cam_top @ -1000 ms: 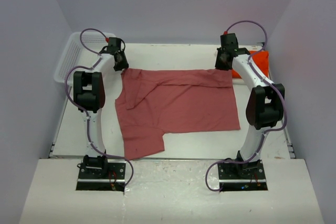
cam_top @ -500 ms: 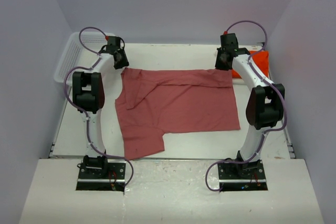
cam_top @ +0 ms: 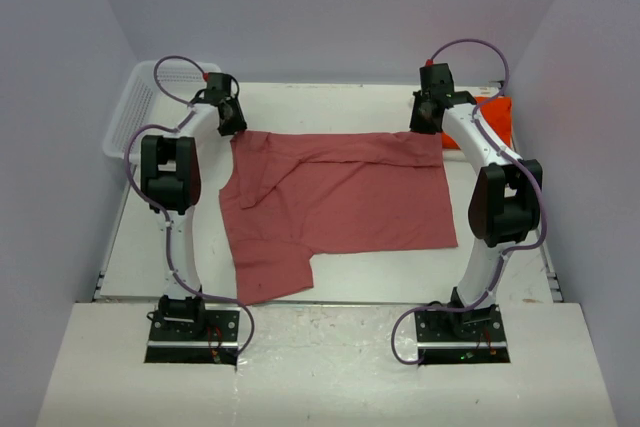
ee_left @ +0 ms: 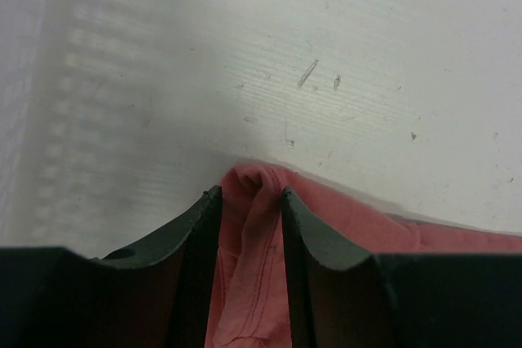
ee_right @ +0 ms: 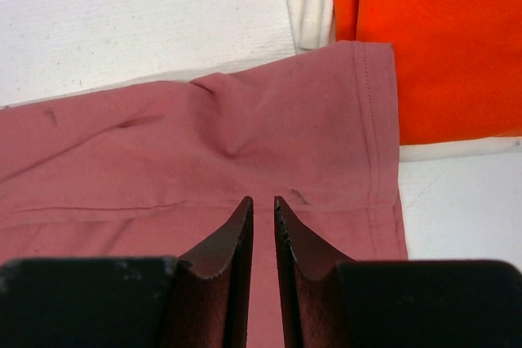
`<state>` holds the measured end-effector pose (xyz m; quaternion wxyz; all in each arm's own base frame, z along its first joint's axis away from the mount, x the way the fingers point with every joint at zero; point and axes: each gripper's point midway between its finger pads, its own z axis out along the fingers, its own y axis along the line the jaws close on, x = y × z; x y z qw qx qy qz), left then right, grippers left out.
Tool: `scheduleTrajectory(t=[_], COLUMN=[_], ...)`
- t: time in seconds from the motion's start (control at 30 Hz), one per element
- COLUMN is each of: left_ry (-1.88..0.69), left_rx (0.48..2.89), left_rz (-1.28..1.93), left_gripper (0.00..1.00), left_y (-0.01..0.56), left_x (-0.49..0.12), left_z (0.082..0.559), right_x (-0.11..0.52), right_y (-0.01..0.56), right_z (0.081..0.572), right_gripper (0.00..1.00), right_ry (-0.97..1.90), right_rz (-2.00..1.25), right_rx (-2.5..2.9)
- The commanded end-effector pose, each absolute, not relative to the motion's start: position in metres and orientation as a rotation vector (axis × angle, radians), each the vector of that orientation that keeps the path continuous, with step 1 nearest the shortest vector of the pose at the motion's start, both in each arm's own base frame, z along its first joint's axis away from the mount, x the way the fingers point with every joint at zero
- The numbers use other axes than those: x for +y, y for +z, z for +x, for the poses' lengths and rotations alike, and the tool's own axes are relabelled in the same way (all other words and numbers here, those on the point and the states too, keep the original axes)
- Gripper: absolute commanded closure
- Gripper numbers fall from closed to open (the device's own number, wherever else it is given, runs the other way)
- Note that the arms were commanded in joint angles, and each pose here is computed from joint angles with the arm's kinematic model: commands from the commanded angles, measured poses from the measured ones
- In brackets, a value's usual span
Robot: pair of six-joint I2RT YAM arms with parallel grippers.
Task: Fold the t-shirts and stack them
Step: Fold the flattened tshirt in 1/3 of the way
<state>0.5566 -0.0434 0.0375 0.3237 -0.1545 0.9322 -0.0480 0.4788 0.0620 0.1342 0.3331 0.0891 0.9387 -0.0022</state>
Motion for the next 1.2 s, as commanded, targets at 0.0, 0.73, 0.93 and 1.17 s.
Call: scheduleTrajectory(t=[0.0, 0.73, 0.93, 1.17], left_ry=[-0.151, -0.065, -0.052, -0.009], left_rx=[2.414, 2.309, 2.276, 2.264], left_rz=[-0.362, -0.376, -0.38, -0.388], left_gripper=[0.64, 1.0, 1.0, 1.0], left_y=[0.043, 0.086, 0.103, 0.108], left_x=[-0.047, -0.031, -0.028, -0.021], left_z=[0.567, 0.568, 0.565, 0.56], right_x=[0.06, 0.0, -0.002, -0.004], right_y=[0.15, 0.121, 0.115, 0.114], right_z=[0.488, 0.509, 0.513, 0.516], right_gripper=[0.83, 0.75, 0.74, 0.64], right_ry=[-0.019, -0.08, -0.084, -0.069], right_rz=[0.226, 0.322, 0.322, 0.336], right_rx=[2.411, 2.487, 2.5, 2.498])
